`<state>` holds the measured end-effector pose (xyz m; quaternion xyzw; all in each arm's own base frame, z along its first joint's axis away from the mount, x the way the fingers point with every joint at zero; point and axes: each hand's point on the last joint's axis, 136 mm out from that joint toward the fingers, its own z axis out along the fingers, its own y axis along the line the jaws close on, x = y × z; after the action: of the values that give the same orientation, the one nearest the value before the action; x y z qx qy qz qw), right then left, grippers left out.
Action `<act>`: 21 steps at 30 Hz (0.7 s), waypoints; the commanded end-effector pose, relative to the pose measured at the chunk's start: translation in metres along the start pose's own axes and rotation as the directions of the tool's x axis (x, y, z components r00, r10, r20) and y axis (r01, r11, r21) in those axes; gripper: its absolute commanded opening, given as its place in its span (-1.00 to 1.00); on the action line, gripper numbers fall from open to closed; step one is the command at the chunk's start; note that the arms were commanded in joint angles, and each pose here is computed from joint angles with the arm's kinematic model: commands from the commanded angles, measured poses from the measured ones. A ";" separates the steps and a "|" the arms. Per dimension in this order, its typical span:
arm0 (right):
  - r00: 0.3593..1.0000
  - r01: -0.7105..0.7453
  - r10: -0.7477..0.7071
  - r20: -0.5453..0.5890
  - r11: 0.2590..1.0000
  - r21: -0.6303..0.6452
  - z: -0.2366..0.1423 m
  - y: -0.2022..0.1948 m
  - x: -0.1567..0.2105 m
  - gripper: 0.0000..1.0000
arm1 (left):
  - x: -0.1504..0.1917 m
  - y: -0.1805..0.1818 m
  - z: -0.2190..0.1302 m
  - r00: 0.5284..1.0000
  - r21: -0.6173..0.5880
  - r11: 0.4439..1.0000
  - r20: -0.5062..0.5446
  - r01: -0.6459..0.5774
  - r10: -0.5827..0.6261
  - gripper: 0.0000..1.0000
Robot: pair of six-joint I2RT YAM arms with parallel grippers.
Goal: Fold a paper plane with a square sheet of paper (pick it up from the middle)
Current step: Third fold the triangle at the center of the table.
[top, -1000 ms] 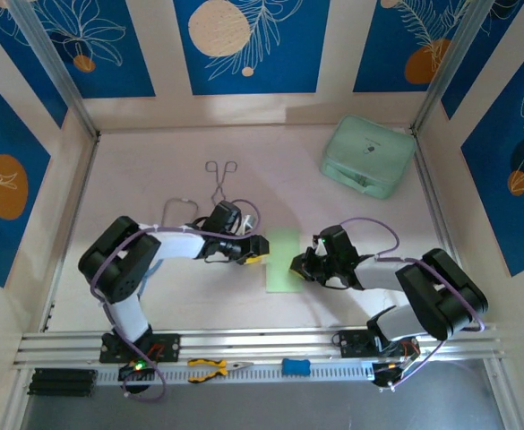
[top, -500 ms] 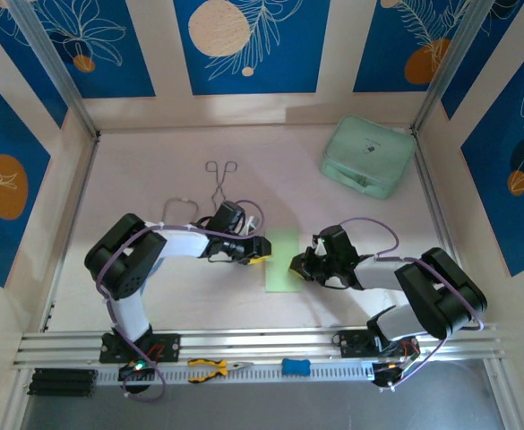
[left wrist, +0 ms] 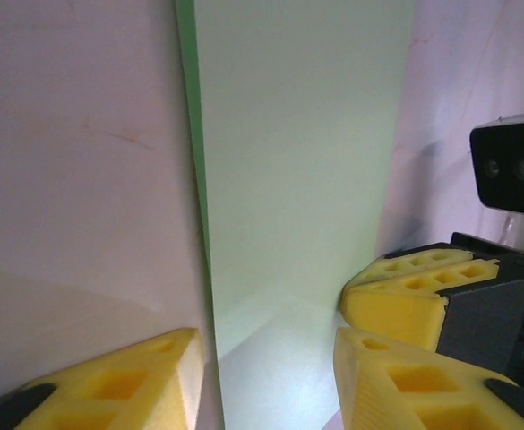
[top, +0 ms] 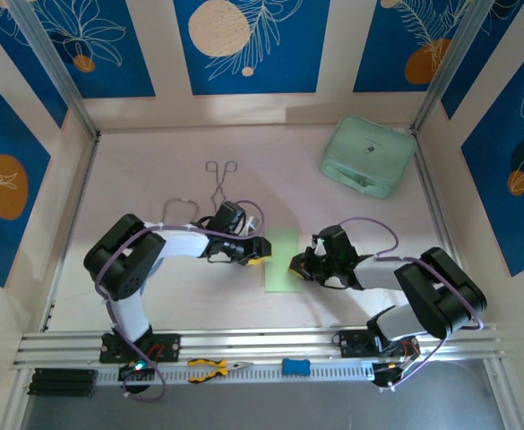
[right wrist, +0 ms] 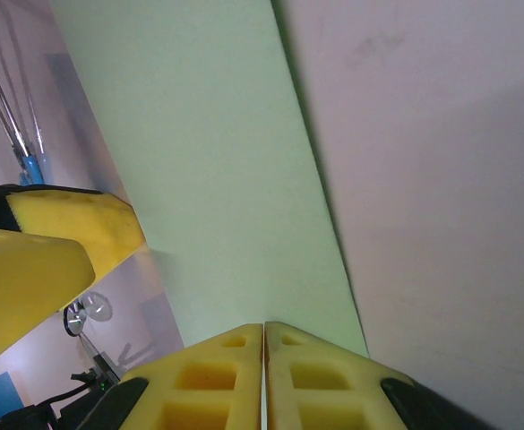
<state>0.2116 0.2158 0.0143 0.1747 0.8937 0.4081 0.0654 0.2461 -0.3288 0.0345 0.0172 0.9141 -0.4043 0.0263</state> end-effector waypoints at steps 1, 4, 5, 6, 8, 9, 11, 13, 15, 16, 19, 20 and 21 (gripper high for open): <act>0.999 -0.025 0.027 -0.038 0.998 0.055 0.006 -0.015 0.011 -0.78 | -0.006 -0.005 -0.014 0.997 -0.059 0.996 0.041 -0.060 0.063 -0.07; 0.999 -0.023 0.025 -0.042 0.998 0.050 0.007 -0.014 0.011 -0.78 | -0.006 -0.005 -0.011 0.997 -0.053 0.997 0.034 -0.061 0.063 -0.05; 0.999 -0.022 0.024 -0.044 0.999 0.047 0.007 -0.014 0.011 -0.77 | -0.005 -0.006 -0.009 0.998 -0.040 0.998 0.025 -0.055 0.056 -0.05; 0.999 -0.022 0.024 -0.045 0.999 0.044 0.008 -0.013 0.011 -0.77 | -0.005 -0.008 -0.006 0.998 -0.029 0.998 0.019 -0.052 0.052 -0.06; 0.998 -0.021 0.023 -0.051 0.999 0.041 0.009 -0.012 0.012 -0.77 | -0.005 -0.009 -0.002 0.999 -0.012 0.999 0.010 -0.042 0.042 -0.07; 0.998 -0.021 0.023 -0.050 0.999 0.039 0.009 -0.012 0.012 -0.78 | -0.004 -0.010 0.001 0.999 -0.002 0.999 0.002 -0.040 0.040 -0.08; 0.998 -0.023 0.025 -0.053 0.999 0.039 0.009 -0.013 0.012 -0.78 | -0.002 -0.010 0.005 0.999 0.002 0.999 -0.016 -0.034 0.034 -0.10; 0.998 -0.022 0.024 -0.053 0.999 0.037 0.009 -0.012 0.012 -0.78 | -0.002 -0.008 0.008 0.999 -0.003 0.999 -0.022 -0.034 0.034 -0.12; 0.998 -0.023 0.025 -0.055 0.999 0.036 0.009 -0.012 0.012 -0.77 | -0.001 -0.007 0.009 0.999 -0.009 0.999 -0.027 -0.031 0.031 -0.12; 0.998 -0.022 0.024 -0.055 0.999 0.035 0.010 -0.011 0.012 -0.78 | -0.001 -0.007 0.010 0.999 -0.008 1.000 -0.029 -0.030 0.030 -0.13; 0.998 -0.019 0.021 -0.056 0.999 0.034 0.010 -0.011 0.012 -0.78 | 0.000 -0.008 0.010 0.999 -0.001 0.999 -0.034 -0.032 0.032 -0.16; 0.998 -0.019 0.021 -0.058 0.999 0.032 0.010 -0.011 0.013 -0.77 | 0.000 -0.008 0.011 0.999 -0.001 0.999 -0.034 -0.034 0.033 -0.17; 0.998 -0.019 0.021 -0.059 0.999 0.031 0.010 -0.010 0.012 -0.77 | 0.001 -0.008 0.011 0.999 0.000 0.999 -0.037 -0.033 0.033 -0.17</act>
<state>0.2127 0.2188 0.0146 0.1733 0.8907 0.4155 0.0630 0.2492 -0.3342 0.0328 0.0286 0.9178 -0.3950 0.0274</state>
